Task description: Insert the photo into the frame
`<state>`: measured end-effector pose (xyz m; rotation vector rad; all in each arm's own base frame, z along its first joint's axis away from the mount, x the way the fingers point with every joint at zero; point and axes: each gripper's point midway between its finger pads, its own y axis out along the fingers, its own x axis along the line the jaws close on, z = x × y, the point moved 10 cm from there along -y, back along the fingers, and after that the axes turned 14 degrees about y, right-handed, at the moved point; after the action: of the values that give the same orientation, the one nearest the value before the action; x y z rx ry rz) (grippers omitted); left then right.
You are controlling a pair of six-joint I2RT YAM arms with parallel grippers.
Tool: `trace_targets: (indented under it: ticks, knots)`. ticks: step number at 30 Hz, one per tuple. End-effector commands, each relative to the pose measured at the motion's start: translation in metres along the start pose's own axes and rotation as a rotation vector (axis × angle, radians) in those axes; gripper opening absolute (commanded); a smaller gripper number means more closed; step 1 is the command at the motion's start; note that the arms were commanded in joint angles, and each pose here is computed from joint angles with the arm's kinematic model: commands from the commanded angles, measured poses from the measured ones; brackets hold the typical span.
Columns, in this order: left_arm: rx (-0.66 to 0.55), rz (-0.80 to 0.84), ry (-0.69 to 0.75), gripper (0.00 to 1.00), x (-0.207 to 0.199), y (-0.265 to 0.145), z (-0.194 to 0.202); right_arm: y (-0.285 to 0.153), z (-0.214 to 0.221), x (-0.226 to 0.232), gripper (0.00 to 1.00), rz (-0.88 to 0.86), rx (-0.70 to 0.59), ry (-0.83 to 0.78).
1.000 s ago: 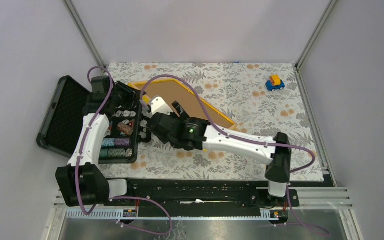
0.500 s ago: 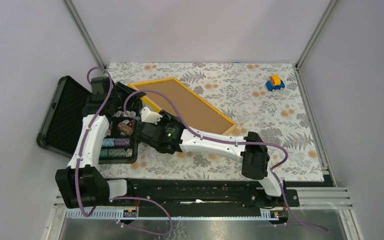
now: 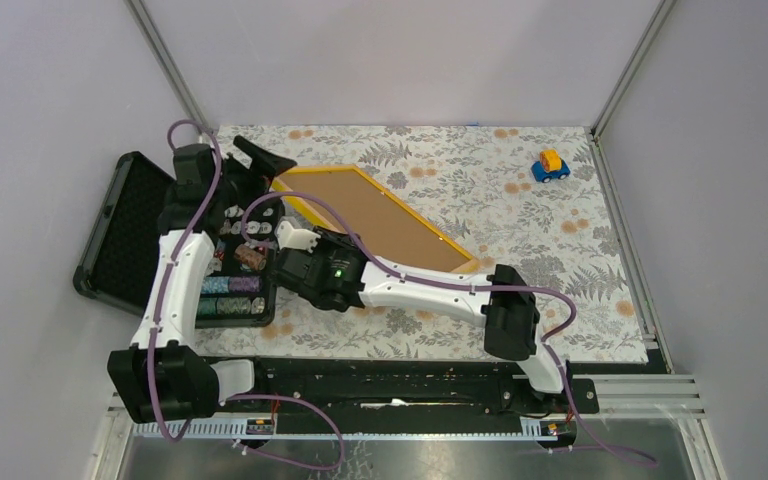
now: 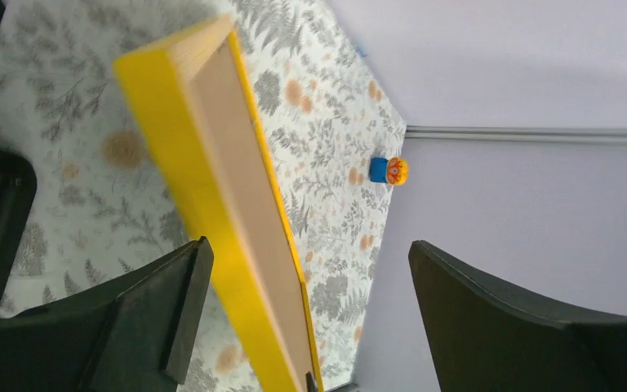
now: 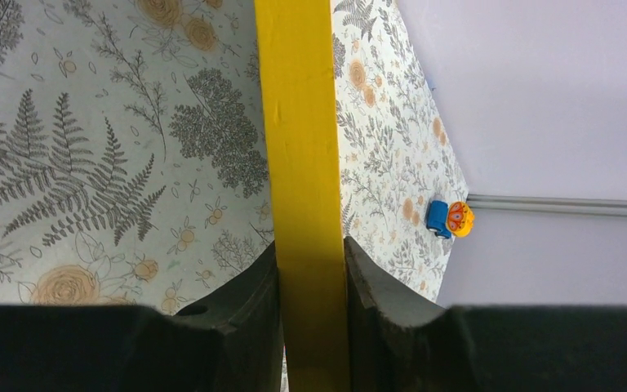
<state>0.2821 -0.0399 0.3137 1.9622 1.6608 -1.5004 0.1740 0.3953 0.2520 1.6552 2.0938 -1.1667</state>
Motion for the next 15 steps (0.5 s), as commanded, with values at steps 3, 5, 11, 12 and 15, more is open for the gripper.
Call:
trace_targets:
  ticks: [3, 5, 11, 12, 15]
  knots:
    - [-0.303, 0.072, 0.344, 0.99, -0.069, -0.074, -0.039, -0.031, -0.038, -0.061, 0.0, -0.002, -0.154, 0.251]
    - [-0.369, 0.011, 0.385, 0.99, -0.079, -0.093, -0.046, -0.028, -0.041, -0.07, 0.0, -0.028, -0.159, 0.284]
    - [-0.461, -0.14, 0.427, 0.99, -0.079, -0.111, -0.055, -0.025, -0.052, -0.109, 0.0, -0.184, -0.139, 0.475]
    - [-0.456, -0.141, 0.423, 0.99, -0.078, -0.109, -0.054, -0.023, -0.053, -0.118, 0.0, -0.215, -0.125, 0.525]
    - [-0.43, -0.125, 0.408, 0.99, -0.072, -0.102, -0.048, -0.015, -0.047, -0.146, 0.0, -0.264, -0.088, 0.648]
